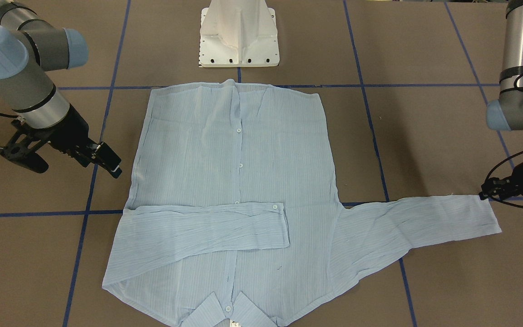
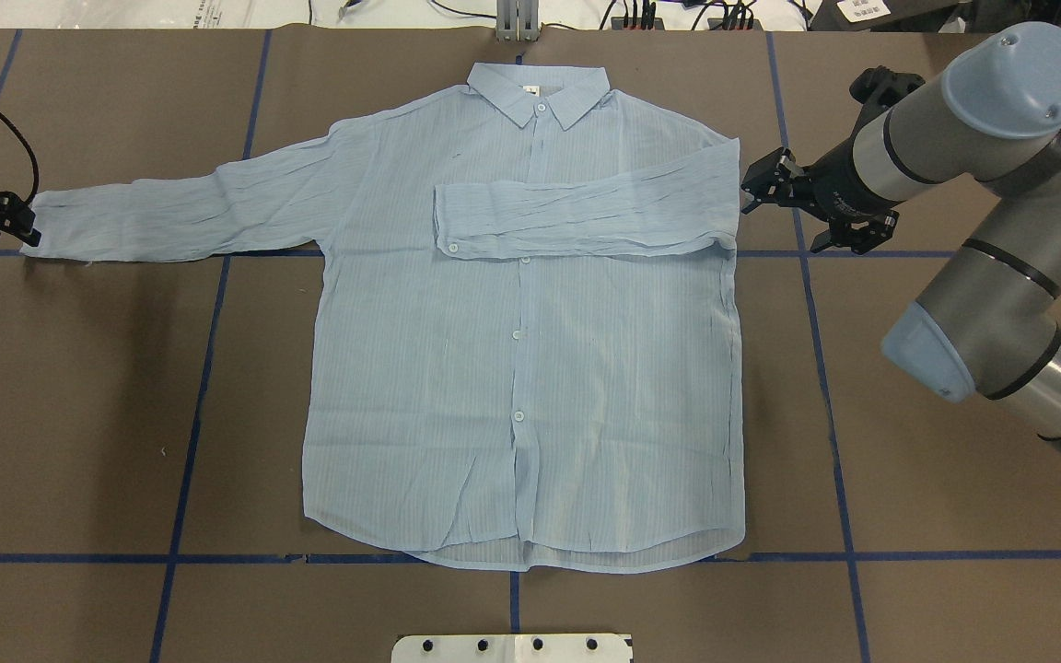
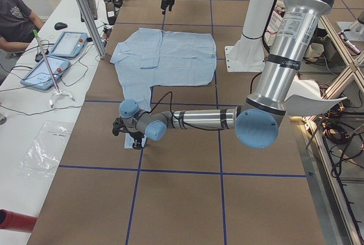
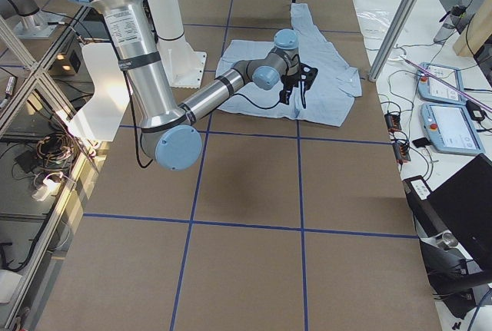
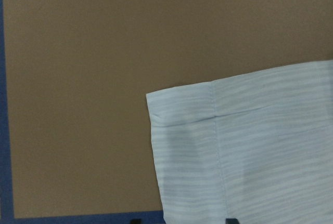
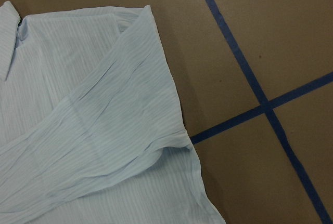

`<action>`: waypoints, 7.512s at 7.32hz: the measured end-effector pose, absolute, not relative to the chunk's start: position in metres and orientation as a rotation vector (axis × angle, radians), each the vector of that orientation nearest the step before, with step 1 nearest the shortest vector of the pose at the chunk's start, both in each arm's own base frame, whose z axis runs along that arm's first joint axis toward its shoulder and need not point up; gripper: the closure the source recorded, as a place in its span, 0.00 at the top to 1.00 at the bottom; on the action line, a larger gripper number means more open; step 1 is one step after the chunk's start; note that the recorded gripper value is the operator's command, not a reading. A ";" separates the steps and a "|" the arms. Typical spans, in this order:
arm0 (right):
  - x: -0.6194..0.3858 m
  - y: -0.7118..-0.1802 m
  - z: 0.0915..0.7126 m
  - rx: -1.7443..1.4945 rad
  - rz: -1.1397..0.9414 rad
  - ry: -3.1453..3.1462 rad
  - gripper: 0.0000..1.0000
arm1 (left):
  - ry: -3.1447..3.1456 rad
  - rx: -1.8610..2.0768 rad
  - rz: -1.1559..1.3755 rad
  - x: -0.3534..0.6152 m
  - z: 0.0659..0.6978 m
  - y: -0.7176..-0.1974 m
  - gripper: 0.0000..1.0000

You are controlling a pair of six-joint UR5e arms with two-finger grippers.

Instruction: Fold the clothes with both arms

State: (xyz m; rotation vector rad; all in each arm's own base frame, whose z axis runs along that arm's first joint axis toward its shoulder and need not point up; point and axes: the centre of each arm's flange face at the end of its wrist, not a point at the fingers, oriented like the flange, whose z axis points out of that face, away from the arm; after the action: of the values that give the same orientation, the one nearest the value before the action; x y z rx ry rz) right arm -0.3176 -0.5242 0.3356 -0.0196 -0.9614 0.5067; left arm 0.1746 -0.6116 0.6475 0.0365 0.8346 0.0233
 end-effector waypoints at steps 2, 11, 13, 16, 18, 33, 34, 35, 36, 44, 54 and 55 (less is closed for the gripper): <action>-0.317 -0.524 0.335 -0.014 0.510 -0.960 0.99 | 0.855 0.015 0.017 0.176 0.651 -0.610 0.62; -0.317 -0.524 0.336 -0.015 0.510 -0.959 0.99 | 0.869 0.022 0.007 0.180 0.665 -0.615 0.49; -0.316 -0.524 0.336 -0.014 0.511 -0.959 0.99 | 0.868 0.021 0.007 0.180 0.666 -0.614 0.49; -0.316 -0.525 0.337 -0.014 0.511 -0.959 0.99 | 0.867 0.017 0.007 0.181 0.668 -0.614 0.49; -0.316 -0.524 0.337 -0.015 0.511 -0.958 0.99 | 0.865 0.013 0.007 0.182 0.670 -0.613 0.42; -0.270 -0.531 0.396 0.023 0.447 -0.879 0.99 | 1.280 -0.129 -0.379 0.482 0.176 -0.584 0.00; -0.265 -0.531 0.404 0.023 0.449 -0.869 0.99 | 1.301 -0.123 -0.405 0.526 0.128 -0.571 0.00; -0.261 -0.531 0.410 0.022 0.453 -0.862 0.99 | 1.312 -0.117 -0.424 0.563 0.091 -0.557 0.00; -0.258 -0.530 0.413 0.020 0.456 -0.857 0.99 | 1.318 -0.107 -0.433 0.588 0.070 -0.543 0.00; -0.257 -0.520 0.413 0.014 0.465 -0.864 1.00 | 1.349 -0.053 -0.423 0.627 0.031 -0.502 0.86; -0.448 -0.231 0.355 -0.149 0.752 -0.880 0.96 | 1.276 0.221 -0.278 0.417 0.127 -0.441 0.82; -0.449 -0.228 0.359 -0.149 0.763 -0.870 0.96 | 1.275 0.231 -0.284 0.413 0.126 -0.441 0.82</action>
State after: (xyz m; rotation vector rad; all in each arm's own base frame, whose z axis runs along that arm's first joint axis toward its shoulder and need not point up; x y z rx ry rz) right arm -0.4493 -0.2278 0.3594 -0.1489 -0.8700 0.7626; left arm 0.4135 -0.4408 0.1265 0.2309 1.2753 -0.2836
